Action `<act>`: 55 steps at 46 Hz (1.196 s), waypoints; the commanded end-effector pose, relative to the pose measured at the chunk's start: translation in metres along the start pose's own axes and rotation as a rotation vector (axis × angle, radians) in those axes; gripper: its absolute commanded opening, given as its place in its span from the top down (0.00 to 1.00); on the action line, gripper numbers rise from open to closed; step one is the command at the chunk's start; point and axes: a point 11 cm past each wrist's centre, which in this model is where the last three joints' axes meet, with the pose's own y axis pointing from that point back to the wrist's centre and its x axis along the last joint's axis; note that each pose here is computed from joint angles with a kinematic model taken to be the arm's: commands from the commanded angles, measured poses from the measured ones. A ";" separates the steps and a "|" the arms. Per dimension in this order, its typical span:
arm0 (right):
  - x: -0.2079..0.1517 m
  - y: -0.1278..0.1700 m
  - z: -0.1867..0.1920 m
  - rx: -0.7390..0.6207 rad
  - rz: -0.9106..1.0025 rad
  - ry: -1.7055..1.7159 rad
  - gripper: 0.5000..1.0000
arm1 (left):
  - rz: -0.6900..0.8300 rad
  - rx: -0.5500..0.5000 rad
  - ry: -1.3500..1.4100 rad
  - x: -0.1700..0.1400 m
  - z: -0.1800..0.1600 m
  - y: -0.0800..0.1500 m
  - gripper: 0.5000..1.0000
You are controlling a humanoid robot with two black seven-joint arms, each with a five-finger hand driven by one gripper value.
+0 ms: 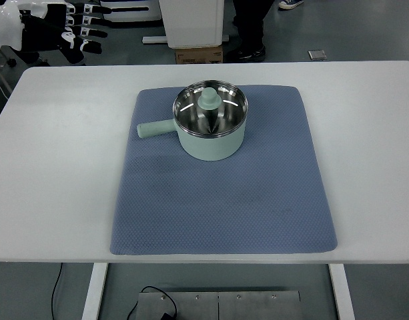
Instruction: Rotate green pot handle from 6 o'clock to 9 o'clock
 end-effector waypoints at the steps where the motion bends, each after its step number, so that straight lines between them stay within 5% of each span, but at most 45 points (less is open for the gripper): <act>1: 0.000 0.000 0.000 0.000 0.000 0.000 0.00 | 0.005 -0.072 0.063 0.003 -0.006 -0.001 0.00; 14: 0.000 0.000 0.000 0.000 0.000 0.000 0.00 | 0.033 -0.281 0.284 0.005 -0.053 -0.022 0.00; 27: 0.000 0.000 0.000 0.000 0.000 0.000 0.00 | 0.245 -0.430 0.670 0.023 -0.108 -0.033 0.00; 55: 0.000 0.000 0.000 0.000 0.000 0.000 0.00 | 0.473 -0.673 1.086 0.049 -0.208 0.006 0.00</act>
